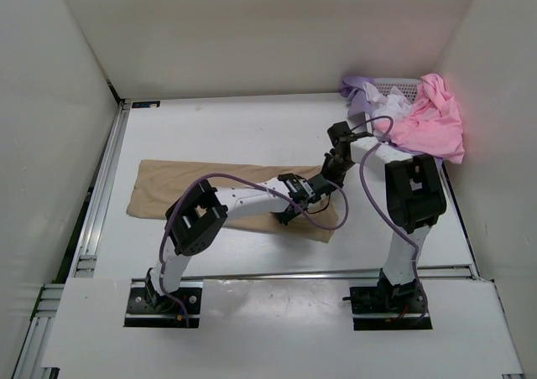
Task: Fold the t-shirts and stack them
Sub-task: Fold the other side of the tshirt into a rectangle
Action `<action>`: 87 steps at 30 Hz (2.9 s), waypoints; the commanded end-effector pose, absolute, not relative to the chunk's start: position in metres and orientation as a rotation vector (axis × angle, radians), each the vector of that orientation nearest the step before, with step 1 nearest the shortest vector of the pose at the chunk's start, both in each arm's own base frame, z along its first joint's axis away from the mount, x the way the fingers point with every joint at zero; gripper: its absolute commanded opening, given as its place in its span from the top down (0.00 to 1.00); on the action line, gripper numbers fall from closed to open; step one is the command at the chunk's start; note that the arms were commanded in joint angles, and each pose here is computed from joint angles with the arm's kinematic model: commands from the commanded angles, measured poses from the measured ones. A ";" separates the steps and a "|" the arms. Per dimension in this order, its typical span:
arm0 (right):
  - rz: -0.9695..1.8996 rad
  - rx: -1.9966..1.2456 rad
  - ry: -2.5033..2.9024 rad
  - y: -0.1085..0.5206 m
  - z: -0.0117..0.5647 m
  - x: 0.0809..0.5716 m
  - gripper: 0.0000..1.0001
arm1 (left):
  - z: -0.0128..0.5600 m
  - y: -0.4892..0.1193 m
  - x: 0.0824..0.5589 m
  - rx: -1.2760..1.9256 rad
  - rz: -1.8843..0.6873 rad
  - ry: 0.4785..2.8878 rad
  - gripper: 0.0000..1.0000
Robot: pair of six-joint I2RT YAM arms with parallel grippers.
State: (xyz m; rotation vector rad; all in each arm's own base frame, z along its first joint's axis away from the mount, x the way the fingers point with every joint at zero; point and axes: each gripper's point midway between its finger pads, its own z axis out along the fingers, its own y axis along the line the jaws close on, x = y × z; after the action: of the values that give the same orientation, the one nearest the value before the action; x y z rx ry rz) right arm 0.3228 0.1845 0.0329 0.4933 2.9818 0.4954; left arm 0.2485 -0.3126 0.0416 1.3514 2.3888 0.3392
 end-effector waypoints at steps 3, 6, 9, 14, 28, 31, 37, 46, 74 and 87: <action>0.459 0.490 2.949 0.185 0.034 0.337 0.83 | 0.049 -0.315 0.259 1.302 0.289 2.394 0.86; 0.465 0.487 2.940 0.186 0.036 0.340 0.91 | 0.057 -0.320 0.264 1.278 0.256 2.388 0.90; 0.471 0.471 2.935 0.189 0.040 0.339 0.98 | 0.064 -0.324 0.258 1.296 0.202 2.404 0.71; 0.477 0.468 2.927 0.190 0.042 0.342 0.99 | 0.080 -0.344 0.252 1.305 0.084 2.386 0.32; 0.482 0.465 2.918 0.191 0.048 0.343 0.99 | 0.050 -0.347 0.250 1.347 0.107 2.432 0.38; 0.482 0.465 2.918 0.191 0.048 0.343 0.99 | 0.046 -0.344 0.249 1.357 0.120 2.443 0.38; 0.482 0.465 2.918 0.191 0.048 0.343 0.99 | 0.046 -0.341 0.257 1.337 0.182 2.425 0.52; 0.472 0.404 2.891 0.191 0.059 0.344 0.99 | 0.059 -0.342 0.263 1.314 0.206 2.402 0.90; 0.342 0.293 2.805 0.193 0.097 0.382 0.99 | 0.095 -0.296 0.346 1.007 0.321 2.418 0.81; 0.322 0.458 2.857 0.193 0.064 0.406 0.79 | 0.072 -0.281 0.412 0.823 0.427 2.396 0.73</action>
State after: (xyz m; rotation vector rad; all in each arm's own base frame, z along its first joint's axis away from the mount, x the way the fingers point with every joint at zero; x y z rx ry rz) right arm 0.3959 0.1927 0.0499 0.4068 2.8792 0.3052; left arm 0.3718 -0.2783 0.0372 0.9966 2.4981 0.4364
